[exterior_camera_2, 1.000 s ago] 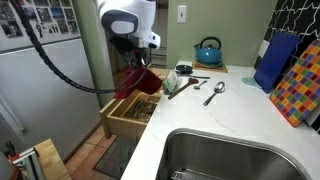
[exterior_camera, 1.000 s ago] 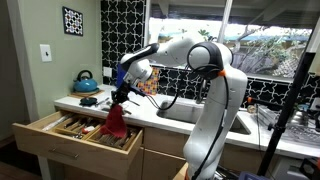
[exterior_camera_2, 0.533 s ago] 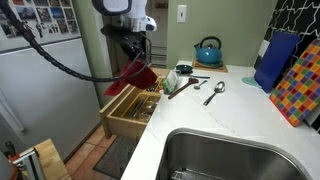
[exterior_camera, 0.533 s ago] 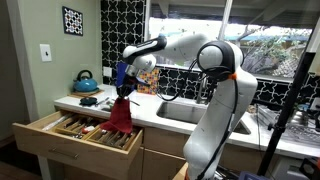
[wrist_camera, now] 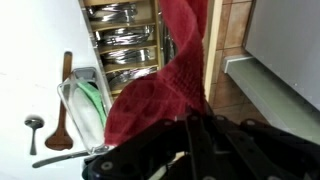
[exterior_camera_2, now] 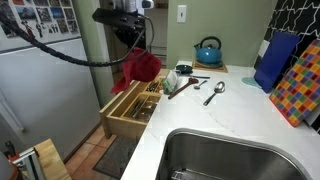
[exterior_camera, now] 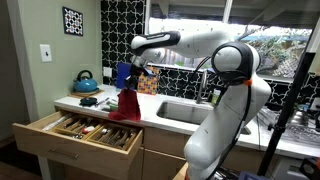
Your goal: Fold the towel and hang it over the edge of the drawer
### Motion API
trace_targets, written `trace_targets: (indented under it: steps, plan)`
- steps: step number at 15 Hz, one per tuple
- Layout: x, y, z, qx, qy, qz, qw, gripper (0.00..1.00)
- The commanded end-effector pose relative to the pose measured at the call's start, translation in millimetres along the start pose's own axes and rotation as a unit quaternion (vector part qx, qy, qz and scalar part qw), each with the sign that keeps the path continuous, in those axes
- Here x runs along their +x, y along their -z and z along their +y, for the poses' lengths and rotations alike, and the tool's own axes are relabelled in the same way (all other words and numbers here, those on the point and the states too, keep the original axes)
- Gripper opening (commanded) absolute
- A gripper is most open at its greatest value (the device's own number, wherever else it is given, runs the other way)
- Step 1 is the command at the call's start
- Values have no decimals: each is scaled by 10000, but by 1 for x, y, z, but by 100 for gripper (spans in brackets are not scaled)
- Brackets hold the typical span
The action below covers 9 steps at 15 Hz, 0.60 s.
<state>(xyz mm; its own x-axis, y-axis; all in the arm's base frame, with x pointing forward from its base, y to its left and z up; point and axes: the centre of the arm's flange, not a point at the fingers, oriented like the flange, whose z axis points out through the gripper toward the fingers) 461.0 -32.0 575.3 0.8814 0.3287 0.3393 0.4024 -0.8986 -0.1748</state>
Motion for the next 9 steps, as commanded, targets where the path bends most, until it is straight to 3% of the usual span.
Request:
trace_targets:
  steps: [1,2,3,4,9]
  plan:
    - [-19,29,-4,-871,68,244,9959,1]
    - [-23,38,-9,-37,303,291,9991,1]
    - [-24,40,-5,-792,137,341,9962,1]
    - [-29,40,1,-700,143,210,9972,1]
    - [-54,29,43,-1006,-83,-350,9943,1]
